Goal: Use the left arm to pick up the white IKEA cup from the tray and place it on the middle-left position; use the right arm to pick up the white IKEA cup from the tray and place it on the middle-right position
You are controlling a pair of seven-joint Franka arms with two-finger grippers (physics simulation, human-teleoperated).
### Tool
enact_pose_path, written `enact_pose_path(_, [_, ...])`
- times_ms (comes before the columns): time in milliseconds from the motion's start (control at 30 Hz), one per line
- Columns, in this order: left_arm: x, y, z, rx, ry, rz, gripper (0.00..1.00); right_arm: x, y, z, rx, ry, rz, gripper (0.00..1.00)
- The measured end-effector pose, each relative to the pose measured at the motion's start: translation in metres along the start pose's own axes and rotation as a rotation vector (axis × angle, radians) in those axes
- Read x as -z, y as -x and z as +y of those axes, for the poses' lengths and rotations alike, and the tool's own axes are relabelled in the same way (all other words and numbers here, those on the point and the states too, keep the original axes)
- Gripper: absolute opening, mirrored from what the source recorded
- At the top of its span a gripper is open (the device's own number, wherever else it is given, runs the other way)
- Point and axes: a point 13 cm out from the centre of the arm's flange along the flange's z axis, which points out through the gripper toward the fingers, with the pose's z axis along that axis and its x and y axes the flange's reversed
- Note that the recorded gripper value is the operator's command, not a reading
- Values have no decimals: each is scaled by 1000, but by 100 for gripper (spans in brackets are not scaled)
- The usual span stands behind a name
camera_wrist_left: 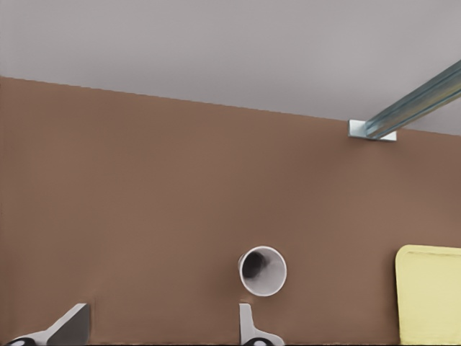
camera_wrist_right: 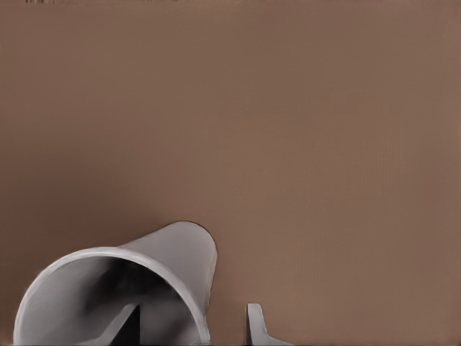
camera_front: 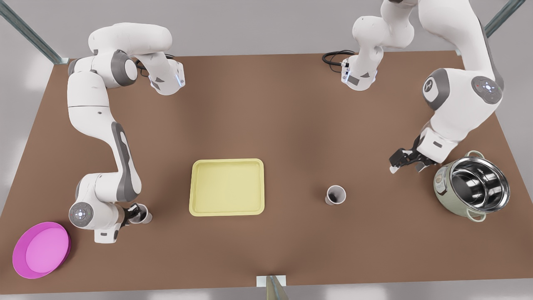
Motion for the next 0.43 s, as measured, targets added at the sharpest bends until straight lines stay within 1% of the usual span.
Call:
enact_pose_path(67, [-5, -18, 2, -25, 25, 67, 100, 24, -2, -4, 4, -18, -10, 91])
enact_pose_path(167, [-3, -30, 3, -49, 41, 118, 100, 122, -15, 1, 8, -57, -36, 90])
enact_pose_path(233, [-2, -33, -2, -69, 43, 137, 100, 204, -14, 40, 33, -63, -65, 92])
enact_pose_path(300, [-2, -37, -6, -83, 44, 154, 100, 259, -15, 88, 31, -33, -84, 95])
enact_pose_path(367, [-4, -41, -5, -90, 46, 170, 100, 275, -23, 115, -11, 18, -62, 100])
enact_pose_path(433, [-7, -43, -3, -93, 49, 184, 100, 275, -32, 129, -63, 60, -27, 100])
